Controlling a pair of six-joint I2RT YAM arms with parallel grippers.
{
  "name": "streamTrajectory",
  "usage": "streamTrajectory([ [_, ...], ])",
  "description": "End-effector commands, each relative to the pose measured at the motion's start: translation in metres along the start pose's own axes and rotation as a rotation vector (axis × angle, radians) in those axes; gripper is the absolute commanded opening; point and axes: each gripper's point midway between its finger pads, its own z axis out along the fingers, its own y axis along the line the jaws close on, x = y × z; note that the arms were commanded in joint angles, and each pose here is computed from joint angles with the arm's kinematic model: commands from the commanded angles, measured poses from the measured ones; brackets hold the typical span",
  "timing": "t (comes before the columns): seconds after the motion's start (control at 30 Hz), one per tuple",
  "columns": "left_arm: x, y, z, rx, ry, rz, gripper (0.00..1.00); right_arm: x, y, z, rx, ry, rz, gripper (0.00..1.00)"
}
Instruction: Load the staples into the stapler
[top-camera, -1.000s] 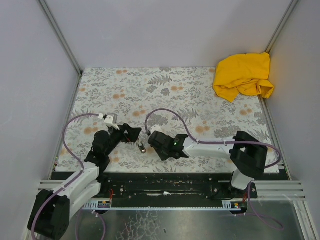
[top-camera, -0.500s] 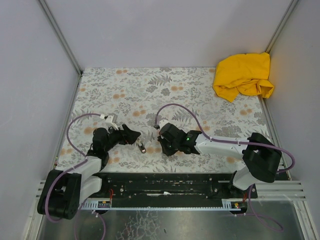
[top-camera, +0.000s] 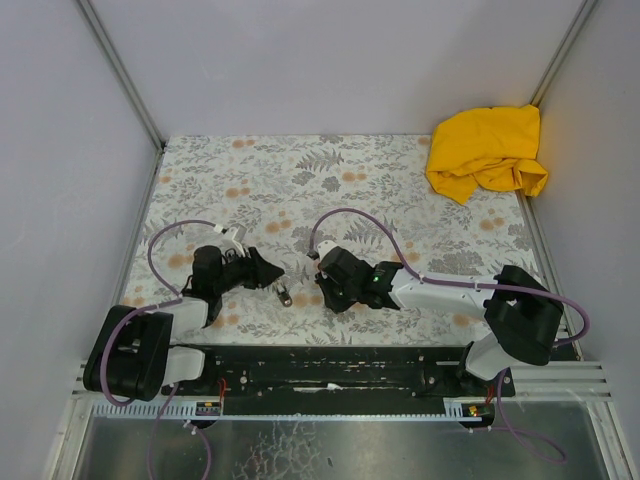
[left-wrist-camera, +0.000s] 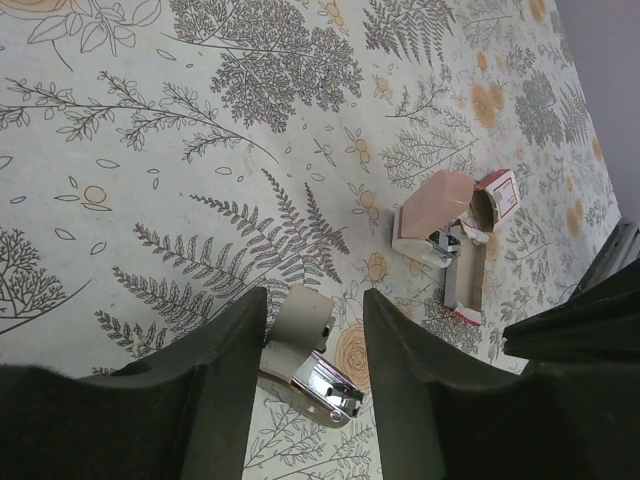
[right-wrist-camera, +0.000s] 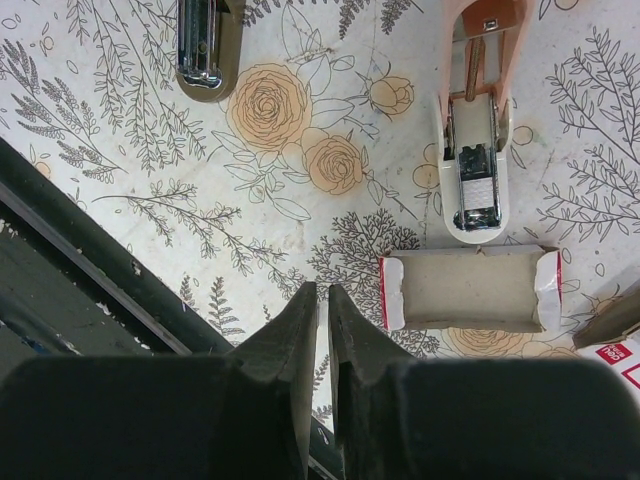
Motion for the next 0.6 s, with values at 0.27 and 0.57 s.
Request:
streamTrajectory([
  [0.27, -0.010, -0.027, 0.012, 0.093, -0.002, 0.120, 0.21, 0.000, -0.003, -0.001, 0.016, -0.016, -0.006, 0.25],
  [0.57, 0.000, -0.056, 0.012, 0.143, -0.032, 0.197, 0.06, 0.017, 0.002, 0.006, 0.083, 0.024, -0.038, 0.38],
])
